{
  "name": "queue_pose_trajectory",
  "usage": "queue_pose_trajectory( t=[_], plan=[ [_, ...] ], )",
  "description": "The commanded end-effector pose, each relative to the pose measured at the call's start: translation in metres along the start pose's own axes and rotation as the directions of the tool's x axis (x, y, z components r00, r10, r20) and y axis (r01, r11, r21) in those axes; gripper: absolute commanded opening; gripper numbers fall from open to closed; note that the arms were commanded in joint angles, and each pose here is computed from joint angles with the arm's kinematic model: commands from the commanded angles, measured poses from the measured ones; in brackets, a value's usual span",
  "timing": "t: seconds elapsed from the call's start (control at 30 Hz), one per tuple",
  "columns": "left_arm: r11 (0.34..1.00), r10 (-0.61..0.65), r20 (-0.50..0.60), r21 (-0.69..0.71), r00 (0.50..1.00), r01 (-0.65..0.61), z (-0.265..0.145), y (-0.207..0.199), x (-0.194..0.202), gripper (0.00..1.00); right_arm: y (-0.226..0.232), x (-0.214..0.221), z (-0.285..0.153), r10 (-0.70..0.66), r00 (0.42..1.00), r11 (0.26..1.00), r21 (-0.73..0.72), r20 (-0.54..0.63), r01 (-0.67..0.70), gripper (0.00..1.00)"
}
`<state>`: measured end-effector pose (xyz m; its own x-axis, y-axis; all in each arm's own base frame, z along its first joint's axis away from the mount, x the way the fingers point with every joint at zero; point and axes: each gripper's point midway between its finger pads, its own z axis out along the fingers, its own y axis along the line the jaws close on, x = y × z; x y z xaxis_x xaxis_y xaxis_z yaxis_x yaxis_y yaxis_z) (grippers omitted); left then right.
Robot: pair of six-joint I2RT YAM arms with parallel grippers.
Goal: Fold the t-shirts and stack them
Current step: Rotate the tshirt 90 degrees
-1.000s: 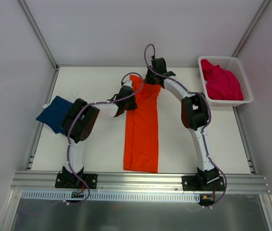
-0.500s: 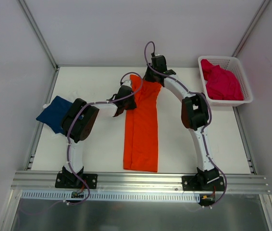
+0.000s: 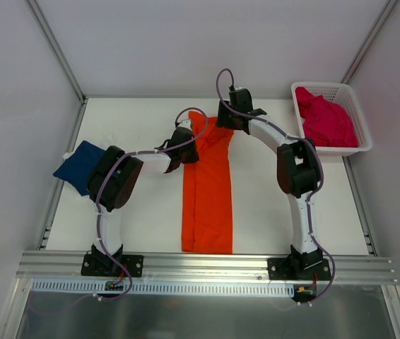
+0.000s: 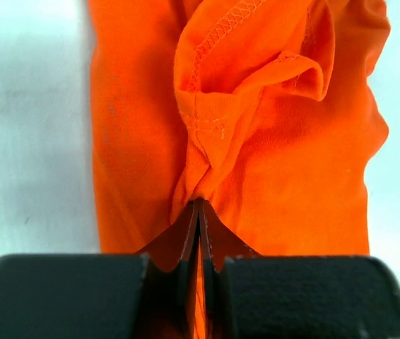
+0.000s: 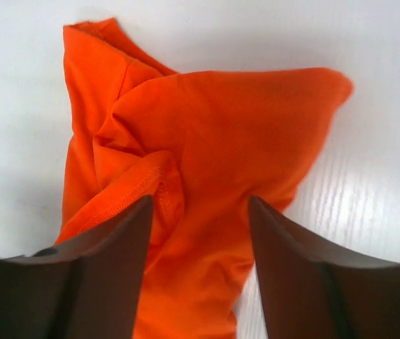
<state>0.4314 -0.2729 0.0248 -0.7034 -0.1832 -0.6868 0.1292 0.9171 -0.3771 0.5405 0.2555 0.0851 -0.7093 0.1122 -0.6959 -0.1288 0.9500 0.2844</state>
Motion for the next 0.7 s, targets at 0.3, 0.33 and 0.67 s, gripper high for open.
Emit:
queue_pose_trajectory(
  t=[0.3, 0.33, 0.67],
  plan=[
    [0.997, 0.072, 0.176, -0.053, 0.982, -0.064, -0.091, -0.013, -0.076, 0.00, 0.063, -0.048, -0.089, -0.015, 0.990, 0.973, -0.224, 0.137, 0.046, 0.68],
    [0.996, 0.073, 0.208, -0.057, 0.975, -0.062, -0.102, -0.015, -0.087, 0.00, 0.068, -0.045, -0.090, -0.011, 0.992, 0.969, -0.242, 0.129, 0.043, 0.68],
    [0.995, 0.021, 0.111, -0.099, 0.994, -0.010, -0.124, 0.006, -0.049, 0.00, 0.068, 0.017, -0.097, -0.023, 1.000, 0.984, -0.175, 0.012, 0.025, 0.64]
  ],
)
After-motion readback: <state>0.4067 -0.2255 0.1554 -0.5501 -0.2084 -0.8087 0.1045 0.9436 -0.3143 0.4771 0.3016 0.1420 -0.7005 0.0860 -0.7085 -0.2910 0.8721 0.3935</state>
